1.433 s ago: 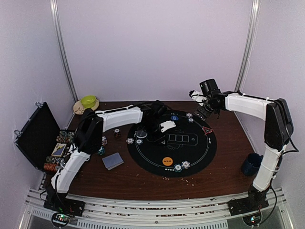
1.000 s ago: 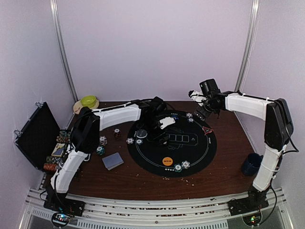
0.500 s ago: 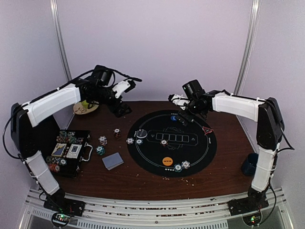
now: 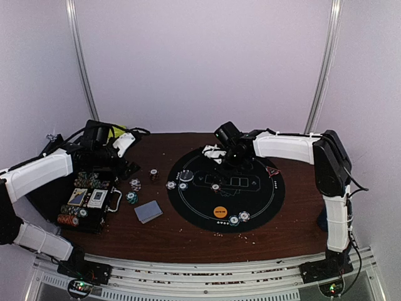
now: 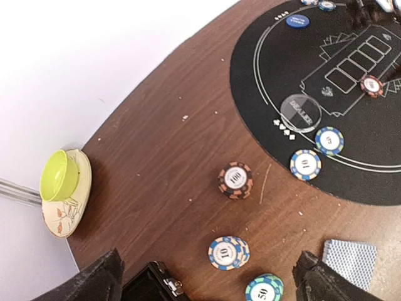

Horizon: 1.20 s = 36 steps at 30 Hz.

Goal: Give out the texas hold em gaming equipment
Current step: Pick up the pile of poker chips from the poker table mat.

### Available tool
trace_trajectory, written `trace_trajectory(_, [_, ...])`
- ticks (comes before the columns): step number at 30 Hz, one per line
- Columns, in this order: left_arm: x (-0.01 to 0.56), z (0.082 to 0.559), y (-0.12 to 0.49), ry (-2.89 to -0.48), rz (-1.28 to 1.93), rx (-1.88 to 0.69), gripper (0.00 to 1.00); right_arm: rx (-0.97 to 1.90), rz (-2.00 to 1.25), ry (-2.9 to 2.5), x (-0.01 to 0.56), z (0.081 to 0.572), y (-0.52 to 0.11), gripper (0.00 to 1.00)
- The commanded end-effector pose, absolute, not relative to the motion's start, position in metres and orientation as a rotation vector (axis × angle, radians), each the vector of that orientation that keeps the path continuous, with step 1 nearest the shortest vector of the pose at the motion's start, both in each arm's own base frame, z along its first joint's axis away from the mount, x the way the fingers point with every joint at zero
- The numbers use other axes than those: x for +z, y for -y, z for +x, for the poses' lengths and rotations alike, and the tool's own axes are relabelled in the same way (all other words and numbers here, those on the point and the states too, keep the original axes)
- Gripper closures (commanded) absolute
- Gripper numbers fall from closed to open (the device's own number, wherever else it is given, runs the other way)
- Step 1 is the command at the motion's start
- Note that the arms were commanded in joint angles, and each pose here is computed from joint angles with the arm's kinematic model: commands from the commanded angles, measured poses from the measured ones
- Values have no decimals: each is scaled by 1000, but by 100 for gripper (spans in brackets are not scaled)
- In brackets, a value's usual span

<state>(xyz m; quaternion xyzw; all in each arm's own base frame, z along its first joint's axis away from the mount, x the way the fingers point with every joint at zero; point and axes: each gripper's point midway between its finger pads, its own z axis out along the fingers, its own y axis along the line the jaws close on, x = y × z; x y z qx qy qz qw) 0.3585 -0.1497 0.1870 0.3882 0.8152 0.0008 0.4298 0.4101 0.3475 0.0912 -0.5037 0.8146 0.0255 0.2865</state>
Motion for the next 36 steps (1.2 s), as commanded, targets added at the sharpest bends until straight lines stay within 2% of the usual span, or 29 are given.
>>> trace_trajectory(1, [204,376,151,-1969,887,-2,2,58,-1412,-2198,83,395,-357,2])
trace_trajectory(18, [221,374,141,-1893,812,43,2,2,-1448,-2239,59,390,-358,7])
trace_trajectory(36, [215,376,141,-1893,814,48,2,13,-1431,-2319,34,401,-341,12])
